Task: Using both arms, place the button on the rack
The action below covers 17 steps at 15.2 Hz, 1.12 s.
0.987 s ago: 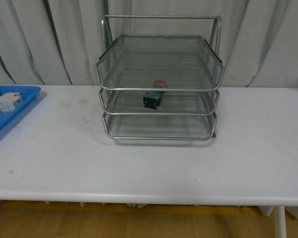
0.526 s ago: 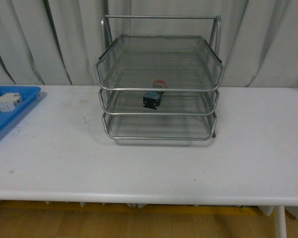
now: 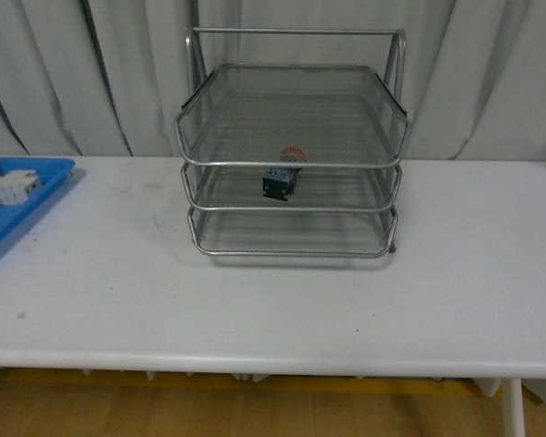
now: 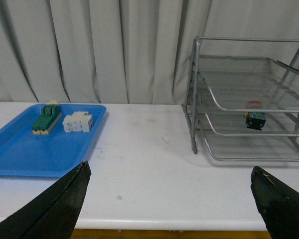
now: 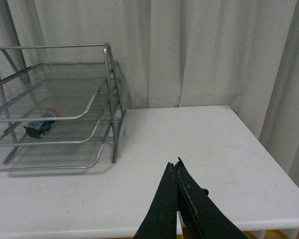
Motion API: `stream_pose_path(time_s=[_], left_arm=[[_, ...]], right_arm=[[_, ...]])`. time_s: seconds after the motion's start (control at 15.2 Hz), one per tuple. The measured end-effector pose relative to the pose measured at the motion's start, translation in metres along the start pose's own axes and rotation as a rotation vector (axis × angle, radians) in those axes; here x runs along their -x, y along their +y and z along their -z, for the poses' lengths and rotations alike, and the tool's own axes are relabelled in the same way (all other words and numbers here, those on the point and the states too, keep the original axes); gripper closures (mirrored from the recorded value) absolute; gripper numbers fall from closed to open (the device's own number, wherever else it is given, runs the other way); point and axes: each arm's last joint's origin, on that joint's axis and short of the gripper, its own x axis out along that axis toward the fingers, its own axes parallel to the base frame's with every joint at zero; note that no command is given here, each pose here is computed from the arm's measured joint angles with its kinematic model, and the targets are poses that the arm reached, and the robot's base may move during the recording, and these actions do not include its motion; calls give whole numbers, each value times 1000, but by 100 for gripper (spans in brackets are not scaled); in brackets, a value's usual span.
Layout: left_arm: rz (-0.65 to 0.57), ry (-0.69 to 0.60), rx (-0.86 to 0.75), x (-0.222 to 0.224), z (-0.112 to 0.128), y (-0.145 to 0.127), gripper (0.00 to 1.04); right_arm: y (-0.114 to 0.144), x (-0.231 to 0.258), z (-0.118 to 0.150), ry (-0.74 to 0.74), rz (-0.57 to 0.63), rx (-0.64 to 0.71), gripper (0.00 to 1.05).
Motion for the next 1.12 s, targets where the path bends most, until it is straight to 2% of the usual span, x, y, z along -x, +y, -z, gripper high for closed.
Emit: stream_pose_path(time_s=[0.79, 0.86, 1.12], left_arm=[[0, 1, 0, 0, 0, 0, 7], [0, 0, 0, 0, 0, 0, 7], [0, 0, 0, 0, 0, 0, 7]], right_arm=[[0, 17, 4, 10, -3, 2, 103], [0, 17, 3, 8, -3, 3, 99], [0, 17, 3, 8, -3, 3, 50]])
